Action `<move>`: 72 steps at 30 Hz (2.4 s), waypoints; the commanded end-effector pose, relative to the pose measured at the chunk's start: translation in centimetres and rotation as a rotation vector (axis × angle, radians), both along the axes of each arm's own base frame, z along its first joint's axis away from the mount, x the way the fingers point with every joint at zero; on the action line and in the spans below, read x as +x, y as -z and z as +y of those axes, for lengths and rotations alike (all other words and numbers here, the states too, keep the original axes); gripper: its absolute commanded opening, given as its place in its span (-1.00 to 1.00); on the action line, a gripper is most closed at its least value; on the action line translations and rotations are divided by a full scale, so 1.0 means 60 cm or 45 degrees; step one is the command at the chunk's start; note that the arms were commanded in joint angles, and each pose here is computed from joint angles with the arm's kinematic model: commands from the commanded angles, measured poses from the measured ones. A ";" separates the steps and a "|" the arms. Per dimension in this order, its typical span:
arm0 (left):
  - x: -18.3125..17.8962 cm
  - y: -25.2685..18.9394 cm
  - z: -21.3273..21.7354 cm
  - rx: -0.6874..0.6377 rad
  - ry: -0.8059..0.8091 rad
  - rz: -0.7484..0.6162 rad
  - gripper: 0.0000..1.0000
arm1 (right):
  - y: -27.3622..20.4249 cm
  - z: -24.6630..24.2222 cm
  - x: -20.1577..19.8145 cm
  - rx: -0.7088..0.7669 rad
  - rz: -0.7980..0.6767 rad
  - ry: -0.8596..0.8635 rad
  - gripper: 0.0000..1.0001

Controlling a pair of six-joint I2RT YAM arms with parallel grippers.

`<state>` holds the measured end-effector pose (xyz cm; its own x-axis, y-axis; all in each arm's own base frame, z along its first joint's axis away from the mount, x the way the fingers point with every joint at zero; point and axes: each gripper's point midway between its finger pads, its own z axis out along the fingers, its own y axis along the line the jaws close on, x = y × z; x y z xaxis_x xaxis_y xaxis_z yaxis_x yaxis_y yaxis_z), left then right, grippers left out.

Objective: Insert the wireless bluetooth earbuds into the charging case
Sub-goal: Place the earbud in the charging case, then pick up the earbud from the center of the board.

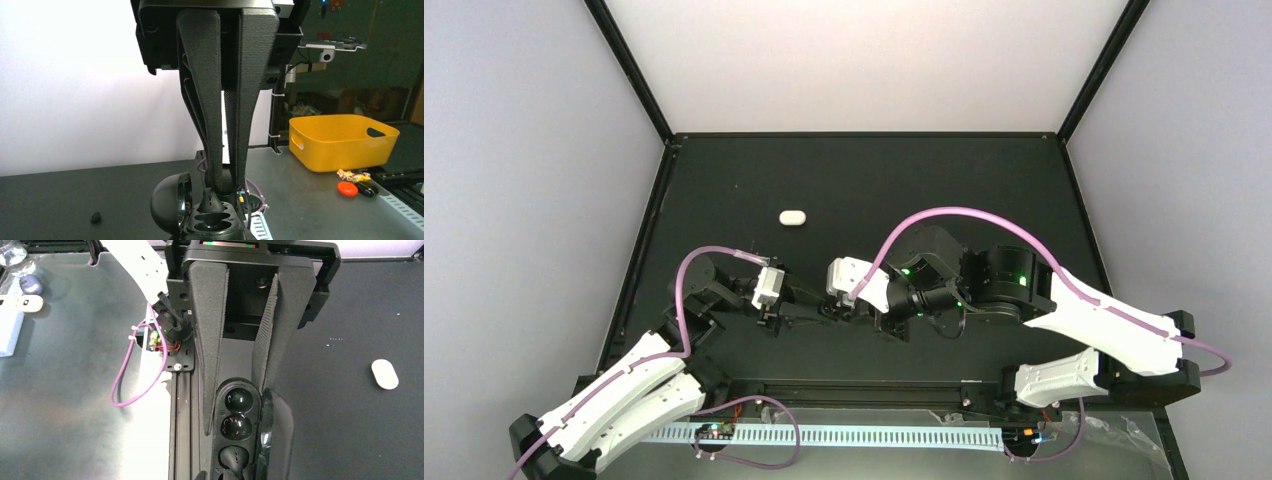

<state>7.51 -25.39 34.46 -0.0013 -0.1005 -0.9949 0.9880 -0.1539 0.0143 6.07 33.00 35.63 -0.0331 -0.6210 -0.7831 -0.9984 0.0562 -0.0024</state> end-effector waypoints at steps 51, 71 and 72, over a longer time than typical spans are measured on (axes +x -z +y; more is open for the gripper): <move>-0.008 -0.061 0.023 -0.127 -0.115 -0.133 -0.97 | 0.403 -0.580 0.381 0.773 0.553 2.639 0.32; -0.009 -0.064 0.025 -0.136 -0.123 -0.134 -0.97 | 0.489 -0.629 0.466 0.537 0.615 2.844 0.20; -0.008 -0.064 0.025 -0.134 -0.126 -0.134 -0.97 | 0.493 -0.631 0.468 0.517 0.629 2.848 0.19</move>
<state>7.64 -24.39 36.19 0.0623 -0.1578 -0.9855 0.9958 -0.0566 0.0720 32.82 -3.72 5.53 -0.3792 0.7735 -0.5078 0.6636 0.6098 0.4333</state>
